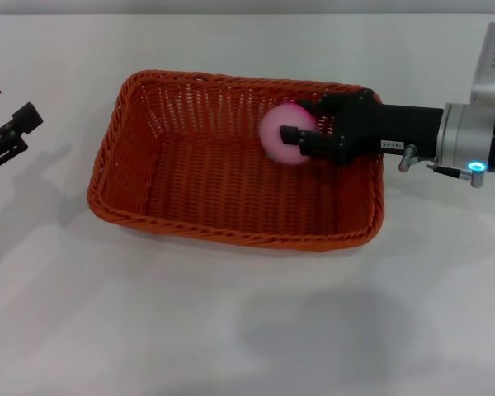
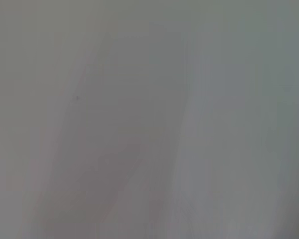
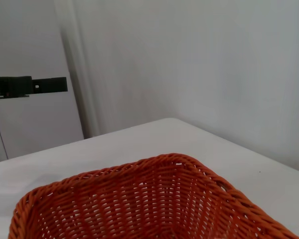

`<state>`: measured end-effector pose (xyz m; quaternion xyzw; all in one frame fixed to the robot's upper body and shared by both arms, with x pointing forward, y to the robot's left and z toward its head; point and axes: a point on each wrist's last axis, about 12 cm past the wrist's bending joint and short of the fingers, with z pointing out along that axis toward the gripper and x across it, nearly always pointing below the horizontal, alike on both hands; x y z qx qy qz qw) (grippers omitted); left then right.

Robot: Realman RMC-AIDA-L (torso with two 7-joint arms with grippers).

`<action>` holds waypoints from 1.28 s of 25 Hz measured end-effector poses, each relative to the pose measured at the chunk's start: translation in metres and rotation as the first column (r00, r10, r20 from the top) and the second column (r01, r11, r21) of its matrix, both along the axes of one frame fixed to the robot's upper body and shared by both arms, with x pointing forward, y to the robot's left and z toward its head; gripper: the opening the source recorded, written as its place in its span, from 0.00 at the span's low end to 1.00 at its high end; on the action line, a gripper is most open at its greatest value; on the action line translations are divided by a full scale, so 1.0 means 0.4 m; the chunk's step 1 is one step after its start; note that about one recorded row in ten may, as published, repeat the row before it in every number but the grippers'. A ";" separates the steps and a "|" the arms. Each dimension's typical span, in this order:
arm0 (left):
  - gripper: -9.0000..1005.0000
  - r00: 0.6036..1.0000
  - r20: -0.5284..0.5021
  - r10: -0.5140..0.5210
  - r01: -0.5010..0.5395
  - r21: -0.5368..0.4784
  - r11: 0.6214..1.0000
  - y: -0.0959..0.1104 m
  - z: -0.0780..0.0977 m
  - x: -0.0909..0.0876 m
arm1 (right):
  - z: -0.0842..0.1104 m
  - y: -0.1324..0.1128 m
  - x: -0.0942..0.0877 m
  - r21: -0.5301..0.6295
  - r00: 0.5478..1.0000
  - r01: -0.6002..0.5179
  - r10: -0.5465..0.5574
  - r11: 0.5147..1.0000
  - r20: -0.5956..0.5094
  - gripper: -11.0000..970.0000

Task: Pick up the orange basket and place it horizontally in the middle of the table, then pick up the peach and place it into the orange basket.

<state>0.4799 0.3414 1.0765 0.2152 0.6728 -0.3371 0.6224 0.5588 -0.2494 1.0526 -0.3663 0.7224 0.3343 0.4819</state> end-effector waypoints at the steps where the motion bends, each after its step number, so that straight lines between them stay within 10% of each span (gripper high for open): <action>1: 0.84 1.000 0.000 0.000 0.000 0.000 1.000 0.000 0.000 0.000 | 0.000 -0.003 0.000 0.000 1.000 0.003 -0.003 1.000 0.001 0.40; 14: 0.84 1.000 0.012 0.014 -0.014 0.003 1.000 0.006 0.000 -0.006 | 0.032 -0.077 -0.014 0.094 0.990 0.123 -0.129 0.988 0.059 0.90; 32: 0.84 0.896 0.154 0.418 -0.422 -0.002 0.906 0.114 -0.035 -0.047 | 0.006 -0.407 -0.258 0.250 0.723 0.616 -0.662 0.747 0.197 0.89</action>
